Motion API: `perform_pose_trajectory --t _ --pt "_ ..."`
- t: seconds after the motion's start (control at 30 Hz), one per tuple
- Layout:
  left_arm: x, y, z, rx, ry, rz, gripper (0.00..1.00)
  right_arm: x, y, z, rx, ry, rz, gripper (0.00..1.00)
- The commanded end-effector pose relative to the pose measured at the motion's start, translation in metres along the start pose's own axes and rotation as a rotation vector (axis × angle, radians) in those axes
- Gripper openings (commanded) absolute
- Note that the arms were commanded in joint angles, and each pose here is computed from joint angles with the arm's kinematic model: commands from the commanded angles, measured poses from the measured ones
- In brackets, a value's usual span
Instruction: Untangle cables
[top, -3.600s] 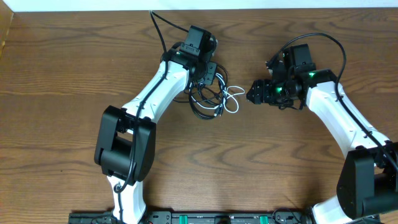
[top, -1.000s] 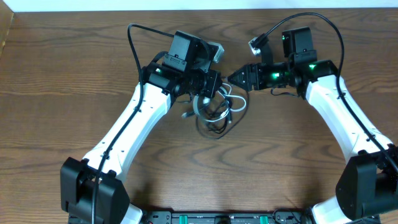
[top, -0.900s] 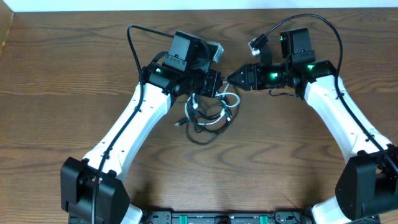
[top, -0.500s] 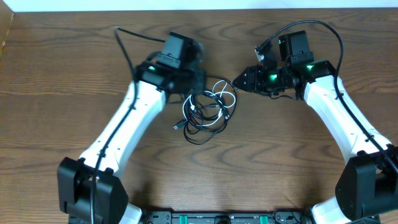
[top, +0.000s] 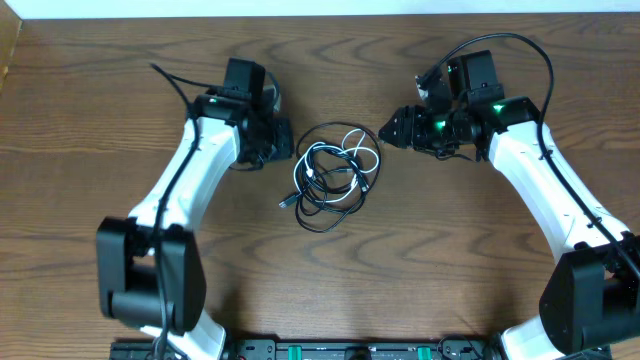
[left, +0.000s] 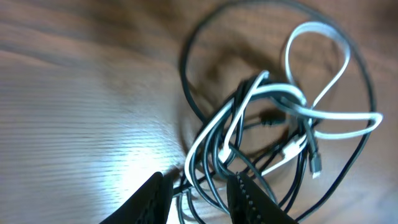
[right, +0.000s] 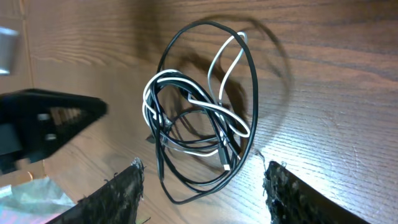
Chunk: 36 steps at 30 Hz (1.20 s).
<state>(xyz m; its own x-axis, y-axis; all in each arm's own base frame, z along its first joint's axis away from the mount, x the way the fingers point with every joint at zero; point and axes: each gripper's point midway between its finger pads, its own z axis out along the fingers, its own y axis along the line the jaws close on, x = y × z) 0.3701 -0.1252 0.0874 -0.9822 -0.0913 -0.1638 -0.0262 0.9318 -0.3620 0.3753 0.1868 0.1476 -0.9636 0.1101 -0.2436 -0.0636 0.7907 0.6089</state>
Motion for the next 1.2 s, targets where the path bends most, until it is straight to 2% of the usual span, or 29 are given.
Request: perform_pose_trajectory --t 0.0,0.43,0.77,1.17 --pt "0.012 -0.008 0.011 0.141 0.078 0.093 0.34 -0.004 0.011 -0.007 -0.007 -0.024 -0.069 0.62" --pt "0.015 0.016 0.045 0.146 0.146 0.129 0.34 0.004 0.017 -0.002 0.005 -0.007 -0.09 0.67" --pt "0.014 -0.011 0.067 0.374 0.169 0.137 0.34 0.006 0.019 0.001 0.022 -0.005 -0.104 0.69" --pt "0.029 -0.011 0.096 0.373 0.242 0.1 0.34 0.006 0.018 0.001 0.029 -0.008 -0.104 0.7"
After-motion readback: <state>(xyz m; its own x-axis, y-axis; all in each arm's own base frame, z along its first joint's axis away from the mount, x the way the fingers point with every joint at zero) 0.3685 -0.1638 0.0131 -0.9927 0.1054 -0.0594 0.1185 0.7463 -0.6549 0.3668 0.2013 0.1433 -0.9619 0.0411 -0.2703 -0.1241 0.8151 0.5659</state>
